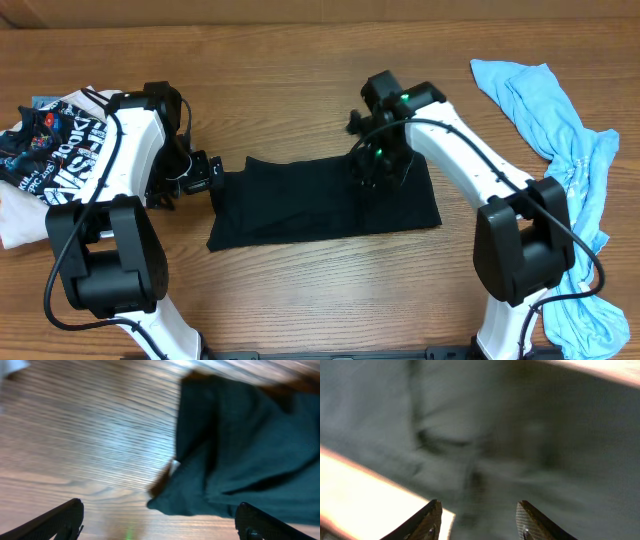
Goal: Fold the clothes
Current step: 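Release the right end and lift the right gripper away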
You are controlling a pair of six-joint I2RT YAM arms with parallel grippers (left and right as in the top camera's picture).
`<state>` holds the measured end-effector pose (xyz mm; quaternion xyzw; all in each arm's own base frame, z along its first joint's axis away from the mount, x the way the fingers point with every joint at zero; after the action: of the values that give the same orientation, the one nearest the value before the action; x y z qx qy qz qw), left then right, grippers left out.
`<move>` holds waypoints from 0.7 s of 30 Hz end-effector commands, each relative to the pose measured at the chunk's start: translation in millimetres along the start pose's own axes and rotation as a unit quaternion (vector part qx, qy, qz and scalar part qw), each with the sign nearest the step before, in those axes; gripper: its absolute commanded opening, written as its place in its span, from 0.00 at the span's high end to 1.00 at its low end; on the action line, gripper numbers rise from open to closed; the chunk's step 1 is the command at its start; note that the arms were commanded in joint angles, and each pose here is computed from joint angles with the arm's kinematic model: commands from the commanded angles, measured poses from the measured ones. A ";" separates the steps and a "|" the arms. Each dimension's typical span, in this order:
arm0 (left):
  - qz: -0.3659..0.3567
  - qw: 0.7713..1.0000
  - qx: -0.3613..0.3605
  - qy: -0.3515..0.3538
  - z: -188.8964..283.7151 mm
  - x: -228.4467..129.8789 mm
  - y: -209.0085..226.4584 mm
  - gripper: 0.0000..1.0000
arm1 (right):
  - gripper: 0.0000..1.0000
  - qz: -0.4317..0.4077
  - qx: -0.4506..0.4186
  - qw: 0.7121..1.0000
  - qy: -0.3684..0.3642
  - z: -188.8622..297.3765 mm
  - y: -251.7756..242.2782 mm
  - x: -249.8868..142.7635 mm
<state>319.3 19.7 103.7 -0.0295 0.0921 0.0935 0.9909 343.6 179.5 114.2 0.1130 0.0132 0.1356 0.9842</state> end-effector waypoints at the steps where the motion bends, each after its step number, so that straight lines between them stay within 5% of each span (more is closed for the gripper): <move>1: -0.057 0.996 -0.073 -0.017 10.9 0.9 -18.4 0.00 | 0.45 -0.095 -0.087 0.985 -0.116 67.2 -32.4 19.1; 21: -0.154 0.977 -0.136 -0.054 -60.2 -1.3 -46.0 0.05 | 0.38 -0.159 -0.085 0.973 -0.142 102.4 -77.4 9.3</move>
<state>322.9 -14.7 49.4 -0.1467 0.0192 -0.0221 0.9887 375.0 88.9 189.2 0.0436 -0.1059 -0.0337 0.9929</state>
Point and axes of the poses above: each gripper's point midway between its finger pads, its own z axis back along the fingers, its own y axis along the line the jaws close on, x = y × z, the point moved 4 cm from there along z, back along the fingers, and after that the axes turned 7 degrees about -z, right-handed, at the moved point
